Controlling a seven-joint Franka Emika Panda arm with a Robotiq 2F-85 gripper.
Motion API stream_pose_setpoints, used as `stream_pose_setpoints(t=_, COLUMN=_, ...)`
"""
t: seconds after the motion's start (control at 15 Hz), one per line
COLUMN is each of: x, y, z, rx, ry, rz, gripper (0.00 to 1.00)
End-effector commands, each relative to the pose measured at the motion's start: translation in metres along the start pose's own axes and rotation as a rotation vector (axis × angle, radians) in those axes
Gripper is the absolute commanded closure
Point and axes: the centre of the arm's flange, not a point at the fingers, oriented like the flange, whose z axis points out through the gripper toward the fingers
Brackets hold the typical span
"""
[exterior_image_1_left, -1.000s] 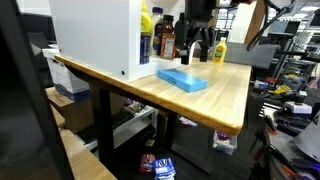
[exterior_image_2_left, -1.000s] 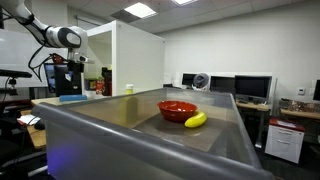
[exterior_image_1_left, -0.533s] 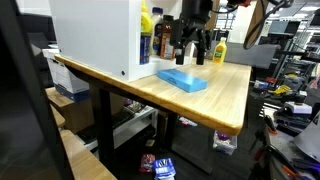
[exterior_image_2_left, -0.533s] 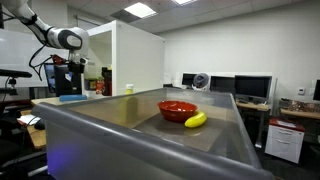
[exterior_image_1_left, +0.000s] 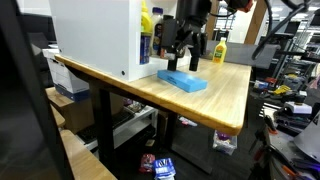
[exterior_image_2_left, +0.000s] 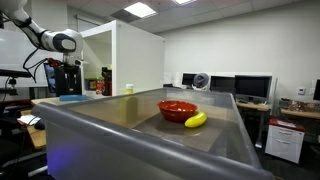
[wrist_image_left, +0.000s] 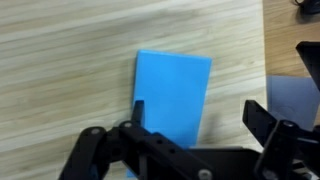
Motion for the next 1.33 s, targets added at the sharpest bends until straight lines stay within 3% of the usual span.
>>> stream_pose_setpoints(t=0.0, x=-0.013, y=-0.017, z=0.01, rx=0.028, ry=0.015, rz=-0.022, gripper=0.0)
stream_pose_setpoints(t=0.73, x=-0.006, y=0.01, z=-0.001, rx=-0.156, ry=0.098, rz=0.097, gripper=0.0)
stream_pose_setpoints(t=1.27, x=-0.001, y=0.016, z=0.009, rx=-0.109, ry=0.038, rz=0.152, gripper=0.0)
